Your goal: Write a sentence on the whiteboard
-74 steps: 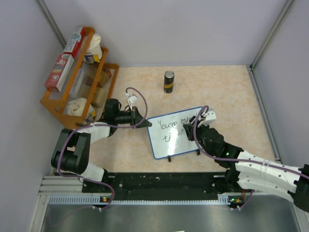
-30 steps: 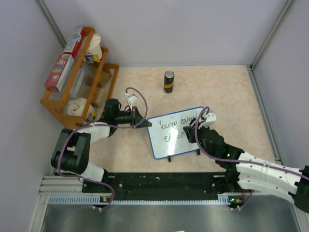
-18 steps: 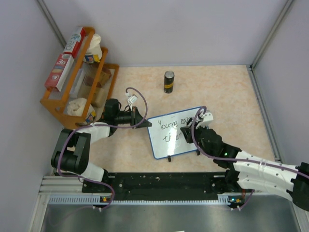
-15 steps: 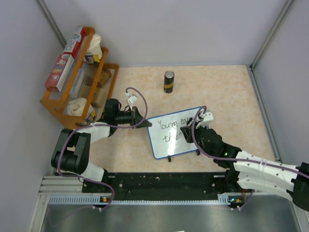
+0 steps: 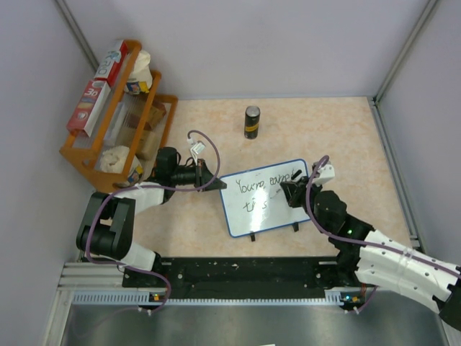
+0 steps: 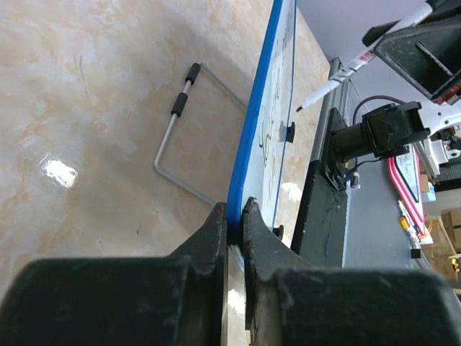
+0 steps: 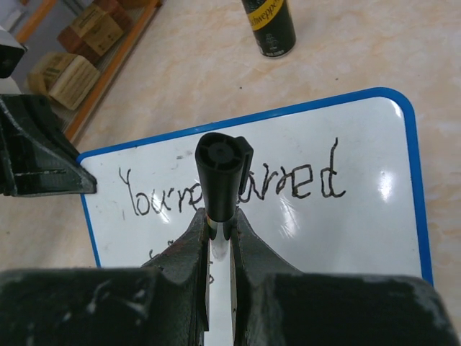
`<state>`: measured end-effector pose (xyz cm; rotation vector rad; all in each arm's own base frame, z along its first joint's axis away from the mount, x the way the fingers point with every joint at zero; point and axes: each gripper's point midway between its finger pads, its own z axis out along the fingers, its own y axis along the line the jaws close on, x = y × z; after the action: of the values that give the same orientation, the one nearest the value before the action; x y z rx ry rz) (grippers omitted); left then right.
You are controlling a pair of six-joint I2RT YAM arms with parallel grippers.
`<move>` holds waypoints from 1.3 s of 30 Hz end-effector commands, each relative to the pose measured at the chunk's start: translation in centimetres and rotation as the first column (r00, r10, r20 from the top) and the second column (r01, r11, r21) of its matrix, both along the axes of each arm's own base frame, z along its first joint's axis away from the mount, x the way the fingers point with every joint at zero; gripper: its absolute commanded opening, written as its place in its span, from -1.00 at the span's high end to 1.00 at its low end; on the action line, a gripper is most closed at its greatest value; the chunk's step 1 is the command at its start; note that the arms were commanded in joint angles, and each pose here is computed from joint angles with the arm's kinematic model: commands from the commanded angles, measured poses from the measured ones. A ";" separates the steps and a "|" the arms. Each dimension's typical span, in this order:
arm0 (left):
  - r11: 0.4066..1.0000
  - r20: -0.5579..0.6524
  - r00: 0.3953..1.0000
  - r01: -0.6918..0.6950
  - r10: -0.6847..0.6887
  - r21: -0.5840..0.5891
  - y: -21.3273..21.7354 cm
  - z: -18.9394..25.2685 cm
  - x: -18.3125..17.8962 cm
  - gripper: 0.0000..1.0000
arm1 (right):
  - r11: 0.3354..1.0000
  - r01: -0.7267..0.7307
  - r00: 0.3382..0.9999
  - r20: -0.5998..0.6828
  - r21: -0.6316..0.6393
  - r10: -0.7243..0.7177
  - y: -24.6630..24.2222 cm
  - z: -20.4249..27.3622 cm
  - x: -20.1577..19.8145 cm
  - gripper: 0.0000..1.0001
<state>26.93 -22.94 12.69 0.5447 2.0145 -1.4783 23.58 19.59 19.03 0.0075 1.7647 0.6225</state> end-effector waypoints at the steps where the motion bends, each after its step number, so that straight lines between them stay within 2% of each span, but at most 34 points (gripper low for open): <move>1: 0.992 0.008 0.999 -0.045 0.045 0.116 0.5 -3.8 0.3 1.00 | 0.999 0.038 0.999 0.028 0.017 -0.039 -1.2 2.0 1.1 1.00; 22: 0.992 0.008 0.999 -0.046 0.046 0.117 0.5 -3.8 0.3 1.00 | 0.997 0.056 0.998 -0.036 -0.054 -0.058 -2.0 -1.9 1.2 1.00; 39: 0.992 0.007 0.999 -0.047 0.047 0.118 0.6 -3.9 0.3 1.00 | 0.997 0.028 0.995 -0.093 -0.076 -0.035 -2.6 -4.2 -0.2 1.00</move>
<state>26.93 -22.94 12.69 0.5447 2.0145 -1.4783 23.57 17.37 15.84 0.0162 1.8472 0.5564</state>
